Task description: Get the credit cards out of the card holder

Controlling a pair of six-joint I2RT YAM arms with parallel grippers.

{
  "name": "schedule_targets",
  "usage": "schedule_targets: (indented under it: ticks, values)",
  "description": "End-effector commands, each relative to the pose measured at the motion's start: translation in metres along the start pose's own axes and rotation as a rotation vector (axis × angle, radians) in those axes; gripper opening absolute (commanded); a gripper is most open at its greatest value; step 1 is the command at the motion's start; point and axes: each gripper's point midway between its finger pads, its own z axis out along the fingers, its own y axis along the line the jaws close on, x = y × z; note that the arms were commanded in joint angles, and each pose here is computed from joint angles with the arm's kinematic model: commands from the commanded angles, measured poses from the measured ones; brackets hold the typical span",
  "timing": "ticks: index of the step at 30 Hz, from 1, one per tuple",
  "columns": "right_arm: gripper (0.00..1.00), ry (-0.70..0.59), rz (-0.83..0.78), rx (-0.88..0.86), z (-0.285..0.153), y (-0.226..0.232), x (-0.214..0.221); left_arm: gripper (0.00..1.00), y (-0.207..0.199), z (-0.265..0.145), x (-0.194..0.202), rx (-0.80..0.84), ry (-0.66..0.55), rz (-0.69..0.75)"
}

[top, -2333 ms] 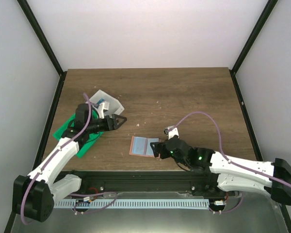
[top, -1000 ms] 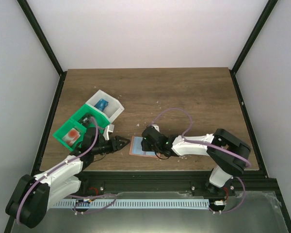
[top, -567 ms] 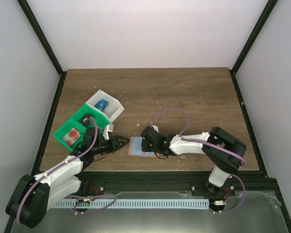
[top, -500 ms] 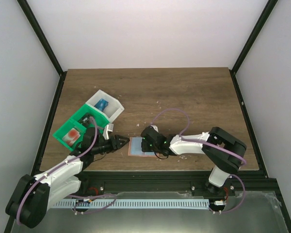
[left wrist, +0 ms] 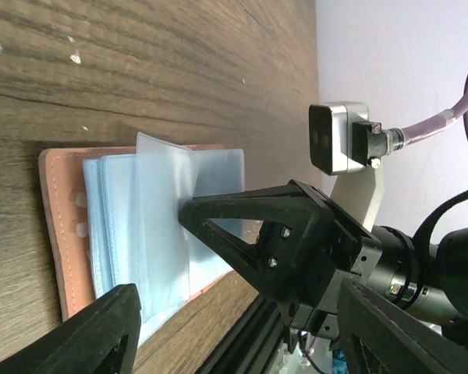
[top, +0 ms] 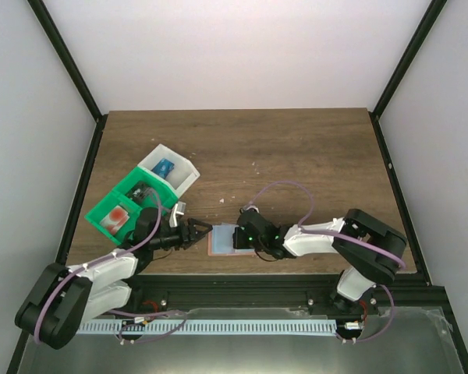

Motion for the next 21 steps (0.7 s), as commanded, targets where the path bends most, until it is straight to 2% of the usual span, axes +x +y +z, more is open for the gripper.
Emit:
schedule_targets:
  ticks: [1, 9, 21]
  values:
    - [0.0, -0.022, 0.057, -0.12, -0.006, 0.015, -0.007, 0.72, -0.011, 0.002, 0.003, 0.069, 0.019, 0.007]
    - [0.01, 0.001, 0.166, -0.306, -0.011, 0.025, -0.004, 0.73, -0.013, 0.01, 0.006, 0.091, 0.04, 0.008]
    - [0.01, 0.014, 0.193, -0.332, -0.011, 0.024, -0.001, 0.73, 0.0, 0.024, 0.013, 0.077, 0.086, -0.015]
